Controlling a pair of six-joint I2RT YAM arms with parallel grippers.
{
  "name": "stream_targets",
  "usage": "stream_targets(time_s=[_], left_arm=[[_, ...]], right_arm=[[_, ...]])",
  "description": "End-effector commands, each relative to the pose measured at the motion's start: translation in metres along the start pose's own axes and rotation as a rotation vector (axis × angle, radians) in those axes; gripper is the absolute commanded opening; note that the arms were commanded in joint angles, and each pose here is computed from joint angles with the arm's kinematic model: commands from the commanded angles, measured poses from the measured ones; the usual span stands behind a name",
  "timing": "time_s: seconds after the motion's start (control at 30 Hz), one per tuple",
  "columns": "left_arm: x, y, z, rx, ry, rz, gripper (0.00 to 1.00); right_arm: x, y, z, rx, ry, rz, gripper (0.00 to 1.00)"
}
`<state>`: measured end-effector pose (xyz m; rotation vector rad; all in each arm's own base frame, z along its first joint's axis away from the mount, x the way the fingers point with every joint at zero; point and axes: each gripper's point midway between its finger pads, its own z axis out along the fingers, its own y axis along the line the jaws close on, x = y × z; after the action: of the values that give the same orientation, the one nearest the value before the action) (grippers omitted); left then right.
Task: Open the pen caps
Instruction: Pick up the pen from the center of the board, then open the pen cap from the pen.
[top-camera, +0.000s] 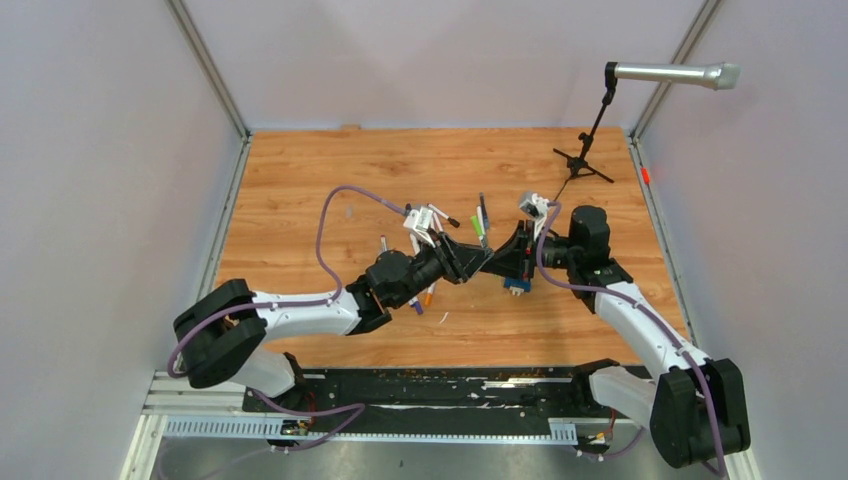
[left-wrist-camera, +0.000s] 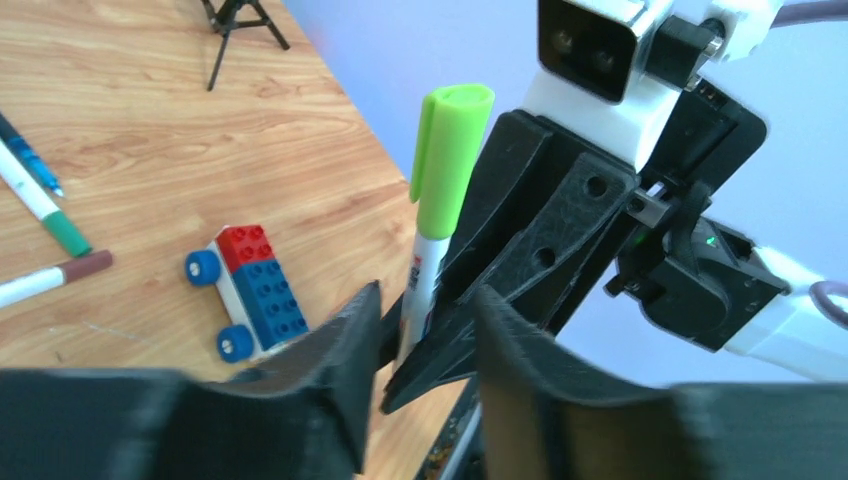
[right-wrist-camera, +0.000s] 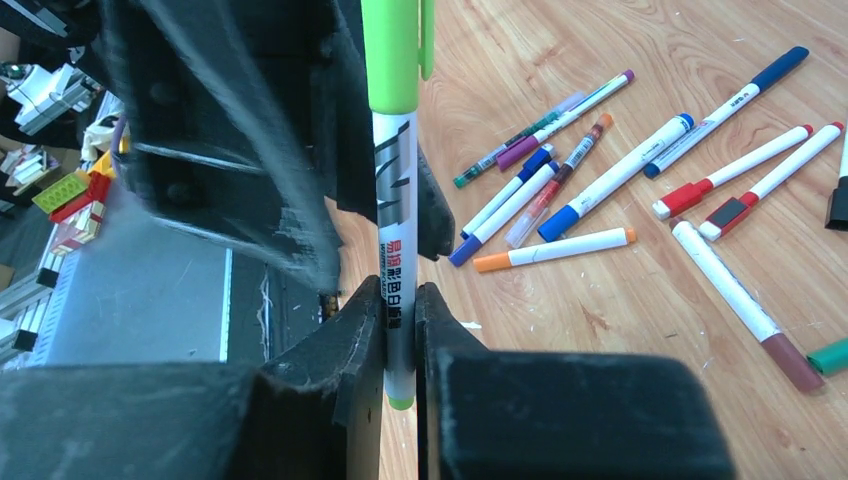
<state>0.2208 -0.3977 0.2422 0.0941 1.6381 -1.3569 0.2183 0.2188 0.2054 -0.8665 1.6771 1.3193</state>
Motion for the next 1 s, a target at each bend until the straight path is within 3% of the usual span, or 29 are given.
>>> stream_targets(time_s=[0.0, 0.1, 0.13, 0.37, 0.57, 0.9, 0.97], left_arm=[[-0.038, -0.029, -0.001, 0.072, -0.130, -0.024, 0.68], [-0.052, -0.027, -0.007, 0.047, -0.155, -0.015, 0.95], [-0.057, -0.025, -0.008, 0.038, -0.164, -0.016, 0.99], [-0.072, -0.011, -0.003, -0.086, -0.181, -0.049, 1.00], [-0.069, 0.003, 0.005, -0.212, -0.146, -0.074, 0.88], [-0.056, -0.001, 0.018, -0.206, -0.105, -0.079, 0.57], [-0.055, -0.002, 0.020, -0.200, -0.102, -0.075, 0.46]], right_arm=[[-0.012, 0.008, 0.001, -0.047, -0.004, -0.091, 0.00], [-0.010, 0.016, -0.001, -0.086, 0.001, -0.117, 0.00], [-0.010, 0.018, -0.001, -0.096, 0.002, -0.121, 0.00], [-0.010, 0.015, -0.001, -0.081, 0.003, -0.127, 0.00], [-0.008, 0.009, 0.000, -0.053, 0.006, -0.113, 0.00], [-0.008, 0.001, 0.001, -0.018, 0.006, -0.083, 0.00], [-0.008, 0.001, 0.002, -0.018, 0.007, -0.074, 0.00]])
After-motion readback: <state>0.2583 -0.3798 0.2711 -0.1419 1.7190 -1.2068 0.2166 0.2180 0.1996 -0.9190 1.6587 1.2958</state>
